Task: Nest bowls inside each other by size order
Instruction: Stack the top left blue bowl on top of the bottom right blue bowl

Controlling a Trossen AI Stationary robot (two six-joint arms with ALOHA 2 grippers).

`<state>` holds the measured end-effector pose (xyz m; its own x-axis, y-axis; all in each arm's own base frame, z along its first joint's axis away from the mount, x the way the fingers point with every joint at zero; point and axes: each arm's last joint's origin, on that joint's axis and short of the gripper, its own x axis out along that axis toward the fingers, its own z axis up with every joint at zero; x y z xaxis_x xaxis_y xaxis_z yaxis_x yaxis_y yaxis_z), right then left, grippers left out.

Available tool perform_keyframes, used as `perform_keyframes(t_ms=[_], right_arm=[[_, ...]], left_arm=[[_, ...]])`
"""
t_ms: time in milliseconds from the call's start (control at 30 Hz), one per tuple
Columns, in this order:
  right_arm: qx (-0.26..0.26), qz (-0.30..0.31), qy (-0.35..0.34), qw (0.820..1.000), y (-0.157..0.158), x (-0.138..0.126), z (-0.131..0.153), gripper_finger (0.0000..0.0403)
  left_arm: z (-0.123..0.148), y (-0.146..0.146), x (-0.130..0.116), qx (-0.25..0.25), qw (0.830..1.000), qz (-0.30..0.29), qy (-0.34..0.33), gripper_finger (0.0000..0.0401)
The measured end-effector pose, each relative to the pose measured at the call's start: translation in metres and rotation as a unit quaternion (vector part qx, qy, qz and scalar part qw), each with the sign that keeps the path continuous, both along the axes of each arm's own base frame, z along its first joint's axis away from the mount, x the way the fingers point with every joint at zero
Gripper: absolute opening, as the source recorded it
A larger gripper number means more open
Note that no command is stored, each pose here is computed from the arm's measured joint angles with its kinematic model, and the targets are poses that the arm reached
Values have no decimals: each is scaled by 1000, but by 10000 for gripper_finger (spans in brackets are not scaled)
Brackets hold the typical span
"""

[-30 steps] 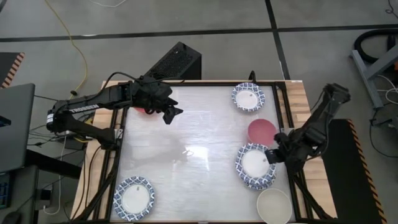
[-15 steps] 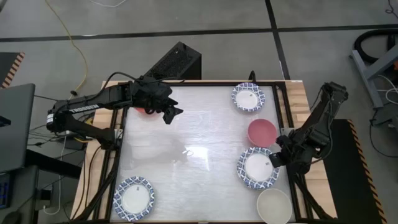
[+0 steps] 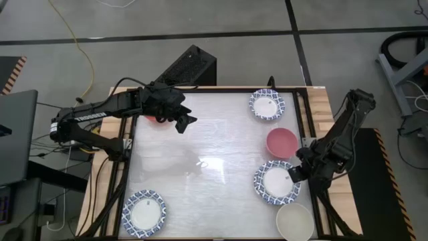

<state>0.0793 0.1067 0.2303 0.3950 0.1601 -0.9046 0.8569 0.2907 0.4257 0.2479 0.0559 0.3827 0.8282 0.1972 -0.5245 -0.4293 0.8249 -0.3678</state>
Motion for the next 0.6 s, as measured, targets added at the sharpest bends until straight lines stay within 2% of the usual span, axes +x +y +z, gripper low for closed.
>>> perform_keyframes(t_ms=[600], right_arm=[[7, 12, -16, 1000, 3, 3, 1, 149]], left_arm=[[0, 0, 0, 5, 1000, -3, 1, 245]])
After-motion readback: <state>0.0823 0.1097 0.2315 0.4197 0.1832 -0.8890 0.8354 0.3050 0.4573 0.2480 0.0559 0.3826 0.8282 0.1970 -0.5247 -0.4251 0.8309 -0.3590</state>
